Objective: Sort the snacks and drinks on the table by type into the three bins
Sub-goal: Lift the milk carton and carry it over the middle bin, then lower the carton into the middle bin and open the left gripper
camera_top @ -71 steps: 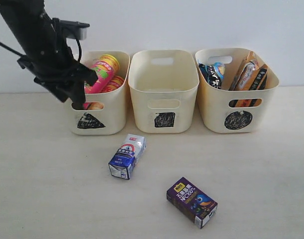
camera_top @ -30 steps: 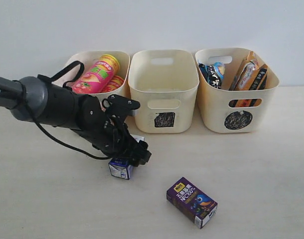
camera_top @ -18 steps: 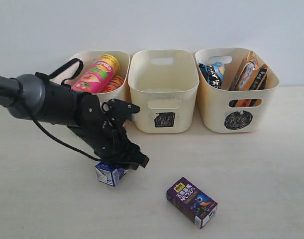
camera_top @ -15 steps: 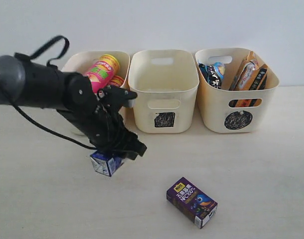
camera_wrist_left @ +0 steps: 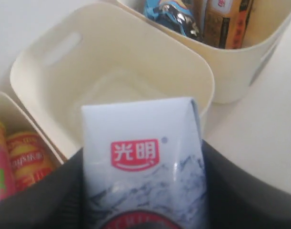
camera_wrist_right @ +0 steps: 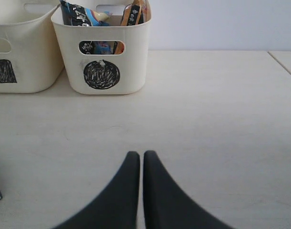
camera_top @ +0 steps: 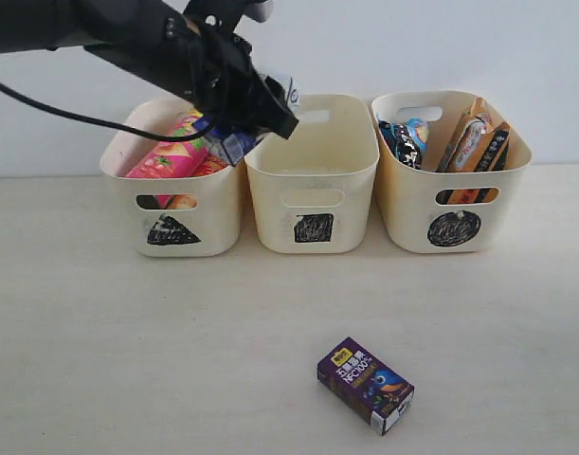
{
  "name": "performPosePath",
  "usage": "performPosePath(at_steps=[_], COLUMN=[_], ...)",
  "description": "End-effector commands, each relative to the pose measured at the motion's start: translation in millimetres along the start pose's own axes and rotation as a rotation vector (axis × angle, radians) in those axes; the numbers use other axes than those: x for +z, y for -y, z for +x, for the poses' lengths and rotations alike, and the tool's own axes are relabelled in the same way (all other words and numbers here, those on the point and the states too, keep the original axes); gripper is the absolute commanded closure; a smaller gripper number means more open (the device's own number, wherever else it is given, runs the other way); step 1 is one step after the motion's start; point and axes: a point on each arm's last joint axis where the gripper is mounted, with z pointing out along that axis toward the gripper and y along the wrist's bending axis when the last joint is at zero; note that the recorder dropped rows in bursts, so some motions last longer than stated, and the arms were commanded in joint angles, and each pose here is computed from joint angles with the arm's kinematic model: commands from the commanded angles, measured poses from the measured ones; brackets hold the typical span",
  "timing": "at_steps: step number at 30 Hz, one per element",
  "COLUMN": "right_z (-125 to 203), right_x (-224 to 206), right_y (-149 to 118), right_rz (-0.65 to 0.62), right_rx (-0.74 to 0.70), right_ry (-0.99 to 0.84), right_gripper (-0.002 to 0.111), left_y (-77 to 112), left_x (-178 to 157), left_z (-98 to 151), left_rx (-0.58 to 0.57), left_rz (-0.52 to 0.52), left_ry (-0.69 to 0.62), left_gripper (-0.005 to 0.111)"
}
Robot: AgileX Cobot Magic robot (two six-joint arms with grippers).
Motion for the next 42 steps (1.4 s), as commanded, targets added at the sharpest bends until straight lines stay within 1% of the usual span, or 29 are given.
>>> performPosePath(at_steps=[1,9,13,22,24,27,29,30,32,38,42], right_z=[-0.7,-0.7,-0.7,-0.7,-0.7,-0.7,-0.7,-0.7,-0.7,-0.7,-0.7], right_x=[-0.4,-0.4,-0.4,-0.4,-0.4,-0.4,-0.4,-0.4,-0.4,-0.4,-0.4], right_y=[0.1,0.1,0.1,0.1,0.1,0.1,0.1,0.1,0.1,0.1,0.1], right_rz=[0.001,0.001,0.001,0.001,0.001,0.001,0.001,0.001,0.001,0.001,0.001], right_rx=[-0.004,-0.004,-0.004,-0.004,-0.004,-0.004,-0.004,-0.004,-0.004,-0.004,-0.004], right_ry=[0.010,0.010,0.010,0.010,0.010,0.010,0.010,0.010,0.010,0.010,0.010], right_gripper=[0.108,0.108,0.108,0.108,0.108,0.108,0.108,0.108,0.108,0.108,0.108], left_y=[-7.3,-14.2,-16.5,-17.0,-16.5,-16.2,-16.1,-16.0,-12.8,-11.7,-8.8], left_x=[27.6,69.3,86.1,111.6,114.5,116.8,117.7,117.7,118.1,114.0,97.5], left_z=[-15.4,-21.7,-19.4,-9.0,-6.6,-4.9,-4.1,-4.0,-4.2,-4.5,-7.7], left_rx=[0.022,0.022,0.015,-0.003,-0.003,-0.003,0.002,0.003,0.004,0.004,0.004], left_rz=[-0.022,-0.048,-0.079,-0.102,-0.100,-0.100,-0.100,-0.099,-0.091,-0.072,-0.018], left_ry=[0.055,0.108,0.156,0.186,0.179,0.177,0.175,0.173,0.167,0.136,0.051], left_gripper=[0.103,0.103,0.103,0.102,0.094,0.072,0.055,0.051,0.048,0.048,0.048])
